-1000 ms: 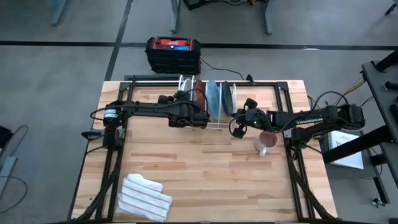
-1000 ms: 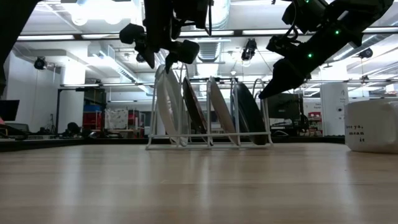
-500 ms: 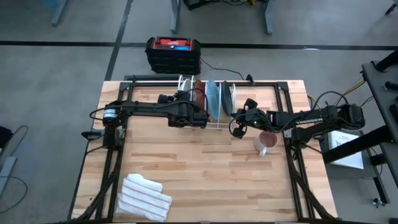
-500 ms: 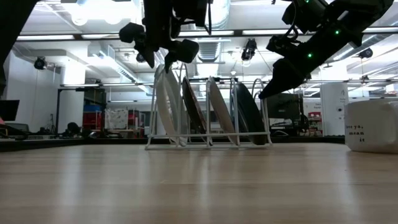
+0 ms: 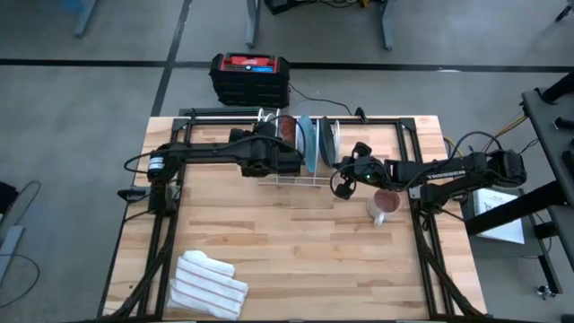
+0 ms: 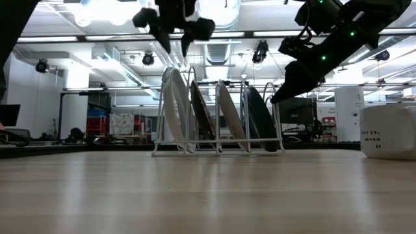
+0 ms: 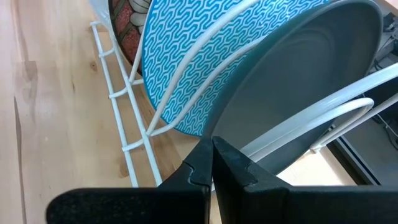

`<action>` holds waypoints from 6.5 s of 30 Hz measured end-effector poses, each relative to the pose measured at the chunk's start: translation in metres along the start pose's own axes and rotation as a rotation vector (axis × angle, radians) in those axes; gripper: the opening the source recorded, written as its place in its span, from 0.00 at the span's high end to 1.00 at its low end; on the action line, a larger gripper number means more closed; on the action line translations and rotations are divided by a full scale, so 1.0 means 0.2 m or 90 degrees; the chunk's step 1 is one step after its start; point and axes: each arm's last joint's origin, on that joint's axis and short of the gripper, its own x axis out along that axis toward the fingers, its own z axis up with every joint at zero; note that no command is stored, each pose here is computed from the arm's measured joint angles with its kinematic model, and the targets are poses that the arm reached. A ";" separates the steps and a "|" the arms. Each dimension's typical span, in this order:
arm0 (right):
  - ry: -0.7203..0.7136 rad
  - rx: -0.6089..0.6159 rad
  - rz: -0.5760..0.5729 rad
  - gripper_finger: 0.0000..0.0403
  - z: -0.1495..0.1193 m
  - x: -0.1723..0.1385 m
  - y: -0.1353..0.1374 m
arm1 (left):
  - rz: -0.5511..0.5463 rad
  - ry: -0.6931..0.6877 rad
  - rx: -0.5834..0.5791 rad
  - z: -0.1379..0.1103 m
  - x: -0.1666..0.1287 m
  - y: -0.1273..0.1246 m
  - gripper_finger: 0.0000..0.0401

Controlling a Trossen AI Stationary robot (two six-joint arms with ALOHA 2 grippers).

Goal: Sort dishes
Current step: Return to Home Position

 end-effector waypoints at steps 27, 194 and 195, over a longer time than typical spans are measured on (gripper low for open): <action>0.003 0.055 0.027 1.00 -0.01 -0.23 -0.05 | -0.160 -0.255 0.342 -0.18 -0.74 0.06 0.51; -0.561 0.066 0.306 1.00 -0.38 -0.57 0.00 | 0.032 -0.288 -0.026 -0.68 0.75 1.30 1.00; -0.561 0.066 0.306 1.00 -0.38 -0.57 0.00 | 0.032 -0.288 -0.026 -0.68 0.75 1.30 1.00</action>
